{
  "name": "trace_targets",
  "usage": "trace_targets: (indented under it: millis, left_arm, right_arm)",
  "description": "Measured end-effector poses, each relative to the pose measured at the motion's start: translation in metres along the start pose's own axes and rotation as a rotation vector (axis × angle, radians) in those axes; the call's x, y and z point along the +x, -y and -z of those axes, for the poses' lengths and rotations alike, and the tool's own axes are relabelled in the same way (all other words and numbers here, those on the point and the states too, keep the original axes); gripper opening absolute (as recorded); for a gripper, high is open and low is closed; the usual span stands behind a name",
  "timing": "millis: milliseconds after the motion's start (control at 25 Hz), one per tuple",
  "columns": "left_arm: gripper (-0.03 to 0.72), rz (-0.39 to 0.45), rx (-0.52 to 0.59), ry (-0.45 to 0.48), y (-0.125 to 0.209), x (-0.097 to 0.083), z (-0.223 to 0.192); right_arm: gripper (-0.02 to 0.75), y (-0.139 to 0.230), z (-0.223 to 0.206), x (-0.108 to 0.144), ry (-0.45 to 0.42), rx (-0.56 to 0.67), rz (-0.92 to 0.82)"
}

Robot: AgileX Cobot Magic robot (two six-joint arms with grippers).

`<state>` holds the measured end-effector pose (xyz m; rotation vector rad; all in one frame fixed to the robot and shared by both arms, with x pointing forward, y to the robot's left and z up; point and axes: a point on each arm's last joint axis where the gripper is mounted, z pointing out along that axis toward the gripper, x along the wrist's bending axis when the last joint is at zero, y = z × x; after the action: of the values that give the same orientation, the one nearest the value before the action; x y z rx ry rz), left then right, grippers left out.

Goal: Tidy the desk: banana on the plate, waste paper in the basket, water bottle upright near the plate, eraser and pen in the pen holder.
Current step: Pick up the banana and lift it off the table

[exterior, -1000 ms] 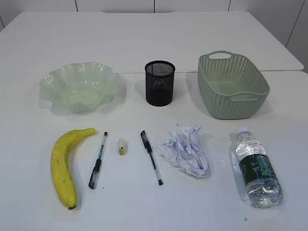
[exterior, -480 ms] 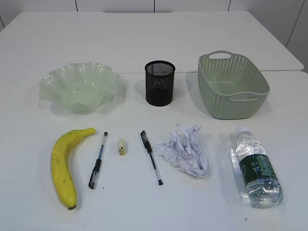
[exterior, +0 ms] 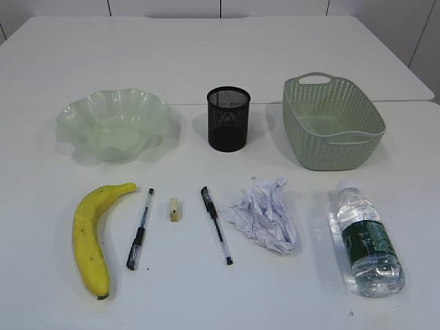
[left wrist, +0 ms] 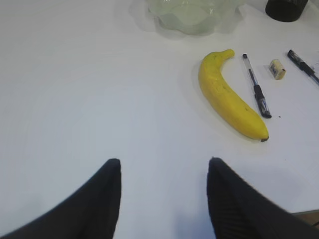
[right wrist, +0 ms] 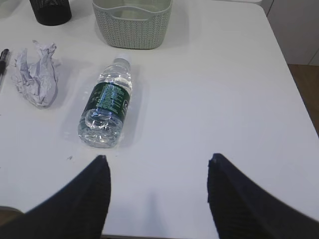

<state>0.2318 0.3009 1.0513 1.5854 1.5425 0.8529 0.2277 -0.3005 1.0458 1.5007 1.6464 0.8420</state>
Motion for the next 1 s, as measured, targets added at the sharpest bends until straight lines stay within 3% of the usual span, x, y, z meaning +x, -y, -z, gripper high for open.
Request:
trace_targets:
  millis: [640,1000]
  left_arm:
    - [0.369,0.0,0.0,0.0,0.0,0.0,0.0]
    - [0.369,0.0,-0.023,0.001,-0.003,0.0,0.001]
  right_arm:
    - [0.463,-0.001,0.001,0.0,0.001,-0.007,0.0]
    - [0.463,-0.021,-0.005,0.004,-0.061,-0.054,-0.035]
